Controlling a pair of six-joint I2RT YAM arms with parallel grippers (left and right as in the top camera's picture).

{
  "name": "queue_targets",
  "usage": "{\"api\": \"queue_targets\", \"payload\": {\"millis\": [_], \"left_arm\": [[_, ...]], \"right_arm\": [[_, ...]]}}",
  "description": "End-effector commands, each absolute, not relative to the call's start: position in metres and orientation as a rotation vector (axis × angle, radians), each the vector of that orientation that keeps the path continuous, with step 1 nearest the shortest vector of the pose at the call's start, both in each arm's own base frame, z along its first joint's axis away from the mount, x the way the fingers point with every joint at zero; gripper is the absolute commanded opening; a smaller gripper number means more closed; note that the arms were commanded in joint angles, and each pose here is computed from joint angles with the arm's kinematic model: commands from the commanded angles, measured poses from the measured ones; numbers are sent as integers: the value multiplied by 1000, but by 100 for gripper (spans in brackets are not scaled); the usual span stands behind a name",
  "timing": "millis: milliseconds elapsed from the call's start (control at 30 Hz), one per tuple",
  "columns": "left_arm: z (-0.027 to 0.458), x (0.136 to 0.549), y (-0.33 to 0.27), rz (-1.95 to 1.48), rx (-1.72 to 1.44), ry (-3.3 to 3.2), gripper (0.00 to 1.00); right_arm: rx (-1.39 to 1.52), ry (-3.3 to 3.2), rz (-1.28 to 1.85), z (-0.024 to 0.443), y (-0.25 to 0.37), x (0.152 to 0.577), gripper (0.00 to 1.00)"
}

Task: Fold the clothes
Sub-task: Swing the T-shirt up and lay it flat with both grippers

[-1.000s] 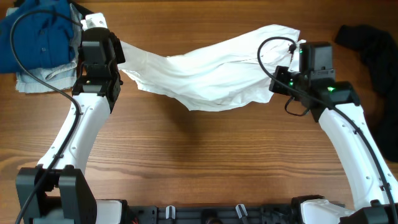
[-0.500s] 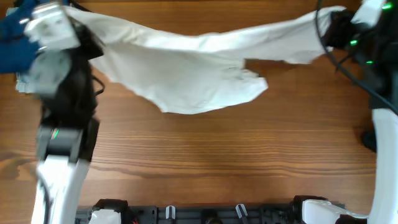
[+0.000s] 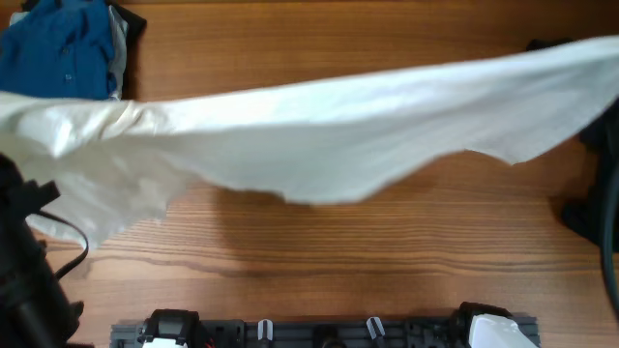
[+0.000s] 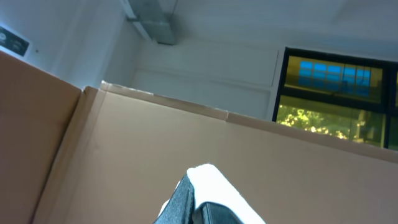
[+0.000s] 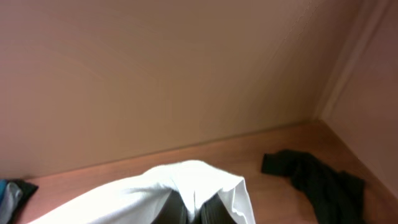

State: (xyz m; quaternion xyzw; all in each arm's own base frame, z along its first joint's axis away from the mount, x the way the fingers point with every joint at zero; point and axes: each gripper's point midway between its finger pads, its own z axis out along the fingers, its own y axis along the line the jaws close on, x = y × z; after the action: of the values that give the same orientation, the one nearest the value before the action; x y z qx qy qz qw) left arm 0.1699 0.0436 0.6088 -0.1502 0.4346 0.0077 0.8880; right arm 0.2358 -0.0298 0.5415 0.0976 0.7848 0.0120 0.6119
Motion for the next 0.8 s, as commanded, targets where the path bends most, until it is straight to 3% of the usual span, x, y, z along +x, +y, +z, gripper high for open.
{"api": "queue_targets", "payload": {"millis": [0,167,300,567,767], "left_arm": [[620,154,44,66,-284,888,4],[609,170,43,85,-274,951,4],[587,216,39,109,-260,1076,4],[484,369,24,178,-213,1452,4],[349,488,1,140,-157,1741,4]], "right_arm": [[265,1836,-31,534,-36,210,4],[298,1974,-24,503,-39,222,4],[322,2131,-19,468,-46,260,4],[366,2553,-3,343,-65,369,4],[387,2742,17,227,-80,454,4]]}}
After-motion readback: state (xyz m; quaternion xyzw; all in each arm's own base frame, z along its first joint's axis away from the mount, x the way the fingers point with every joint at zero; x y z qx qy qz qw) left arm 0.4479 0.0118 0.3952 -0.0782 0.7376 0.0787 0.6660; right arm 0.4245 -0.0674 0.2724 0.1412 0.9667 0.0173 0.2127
